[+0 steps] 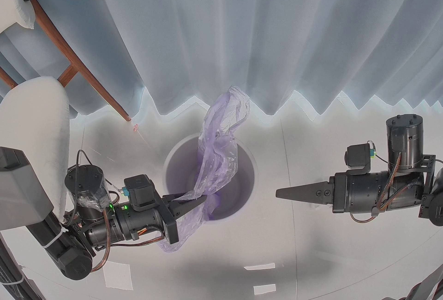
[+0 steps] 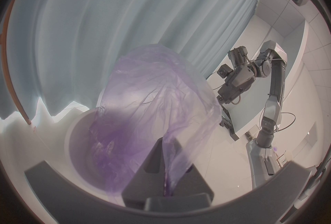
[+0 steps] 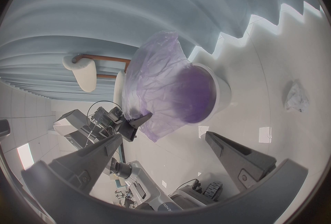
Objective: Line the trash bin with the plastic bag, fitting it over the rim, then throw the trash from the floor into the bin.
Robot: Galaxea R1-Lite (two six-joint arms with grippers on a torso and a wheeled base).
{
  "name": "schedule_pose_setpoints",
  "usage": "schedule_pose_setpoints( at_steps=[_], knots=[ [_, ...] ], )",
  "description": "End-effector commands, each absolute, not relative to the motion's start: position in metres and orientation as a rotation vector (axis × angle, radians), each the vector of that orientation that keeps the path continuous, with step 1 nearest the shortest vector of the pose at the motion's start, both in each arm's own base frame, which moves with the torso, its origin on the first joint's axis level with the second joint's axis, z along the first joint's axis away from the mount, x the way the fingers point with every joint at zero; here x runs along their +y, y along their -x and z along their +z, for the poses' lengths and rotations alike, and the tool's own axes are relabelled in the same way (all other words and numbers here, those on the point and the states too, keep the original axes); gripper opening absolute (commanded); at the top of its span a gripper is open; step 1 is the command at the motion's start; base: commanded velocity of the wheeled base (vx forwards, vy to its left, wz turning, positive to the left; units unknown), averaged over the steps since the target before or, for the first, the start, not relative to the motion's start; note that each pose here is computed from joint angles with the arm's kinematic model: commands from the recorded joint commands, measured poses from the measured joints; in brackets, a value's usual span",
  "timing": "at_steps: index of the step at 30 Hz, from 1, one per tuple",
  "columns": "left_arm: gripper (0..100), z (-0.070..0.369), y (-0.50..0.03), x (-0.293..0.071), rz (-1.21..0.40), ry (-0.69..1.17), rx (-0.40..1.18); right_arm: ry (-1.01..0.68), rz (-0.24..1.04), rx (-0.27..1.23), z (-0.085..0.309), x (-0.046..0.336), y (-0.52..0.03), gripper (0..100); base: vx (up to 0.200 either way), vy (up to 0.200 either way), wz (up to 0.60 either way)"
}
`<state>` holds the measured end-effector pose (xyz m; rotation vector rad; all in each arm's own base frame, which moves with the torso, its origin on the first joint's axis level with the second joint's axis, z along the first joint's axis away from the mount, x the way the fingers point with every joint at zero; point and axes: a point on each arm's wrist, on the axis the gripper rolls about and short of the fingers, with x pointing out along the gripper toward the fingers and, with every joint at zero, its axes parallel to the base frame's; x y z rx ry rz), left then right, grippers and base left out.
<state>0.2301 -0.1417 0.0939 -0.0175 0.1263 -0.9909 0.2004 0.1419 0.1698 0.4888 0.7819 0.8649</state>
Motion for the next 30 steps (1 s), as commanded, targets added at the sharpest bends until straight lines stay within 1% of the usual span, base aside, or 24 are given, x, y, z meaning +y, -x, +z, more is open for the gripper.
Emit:
schedule_pose_setpoints(
  at_steps=[1,8,16,20,22,25,30],
  knots=[
    [0,0.09,-0.229,-0.141,-0.992,0.009,0.14,-0.48,0.878,0.8,0.162,0.153,-0.208,100,0.0,0.0,0.0],
    [0,0.083,-0.23,-0.143,-0.996,0.004,0.167,-0.473,0.895,0.802,0.155,0.162,-0.213,100,0.0,0.0,0.0],
    [0,0.081,-0.218,-0.15,-1.037,0.0,0.169,-0.473,0.897,0.785,0.158,0.168,-0.221,100,0.0,0.0,0.0],
    [0,0.079,-0.217,-0.152,-1.044,-0.004,0.166,-0.457,0.808,0.741,0.157,0.178,-0.239,100,0.0,0.0,0.0],
    [0,0.079,-0.217,-0.152,-1.045,-0.025,0.156,-0.461,0.756,0.692,0.161,0.185,-0.251,100,0.0,0.0,0.0],
    [0,0.077,-0.217,-0.151,-1.046,-0.049,0.15,-0.466,0.74,0.651,0.165,0.189,-0.258,100,0.0,0.0,0.0],
    [0,0.076,-0.217,-0.151,-1.044,-0.057,0.15,-0.476,0.754,0.605,0.167,0.189,-0.26,100,0.0,0.0,0.0]
  ],
)
